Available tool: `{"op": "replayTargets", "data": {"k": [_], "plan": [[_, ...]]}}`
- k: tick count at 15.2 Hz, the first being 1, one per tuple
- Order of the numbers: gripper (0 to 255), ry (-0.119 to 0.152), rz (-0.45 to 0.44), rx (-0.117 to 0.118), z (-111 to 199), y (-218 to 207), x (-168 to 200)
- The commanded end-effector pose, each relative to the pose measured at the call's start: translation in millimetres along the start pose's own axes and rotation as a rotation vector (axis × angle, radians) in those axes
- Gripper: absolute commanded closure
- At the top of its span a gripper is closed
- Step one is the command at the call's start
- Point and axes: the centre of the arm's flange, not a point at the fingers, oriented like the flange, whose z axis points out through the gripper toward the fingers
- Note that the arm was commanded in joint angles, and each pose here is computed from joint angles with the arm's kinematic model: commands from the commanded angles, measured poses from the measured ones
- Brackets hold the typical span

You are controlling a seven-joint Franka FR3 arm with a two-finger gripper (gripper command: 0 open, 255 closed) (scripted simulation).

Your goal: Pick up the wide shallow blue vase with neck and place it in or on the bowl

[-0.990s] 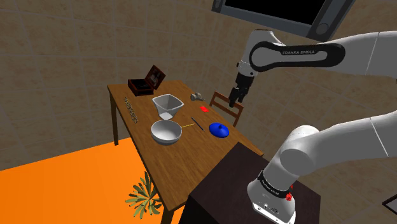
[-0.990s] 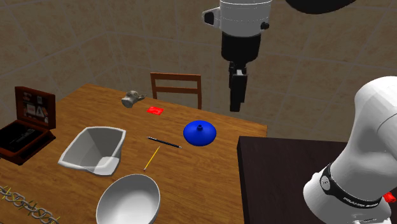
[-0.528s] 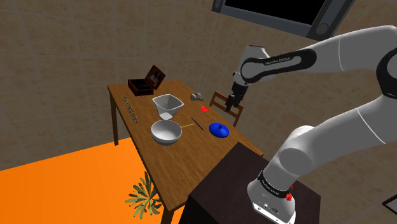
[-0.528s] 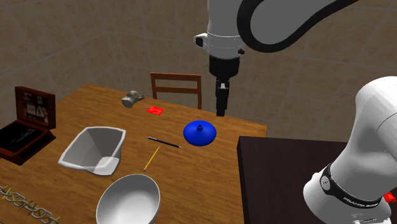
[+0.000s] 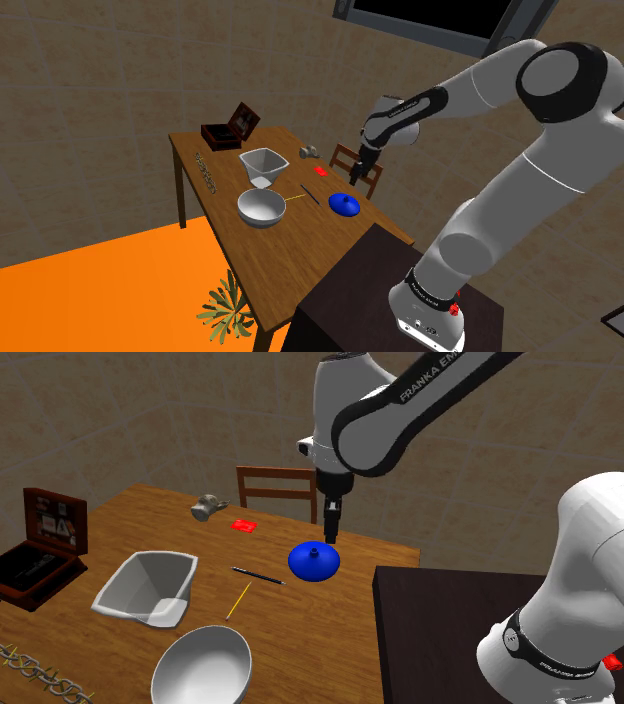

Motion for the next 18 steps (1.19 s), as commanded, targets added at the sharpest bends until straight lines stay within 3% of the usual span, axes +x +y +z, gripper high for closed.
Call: {"op": "replayTargets", "data": {"k": [1,11,18], "plan": [[0,0.007,-0.004,-0.002,20,13,11],[0,0.034,-0.013,0.002,117,85,51],[0,0.034,-0.013,0.002,154,85,52]]}}
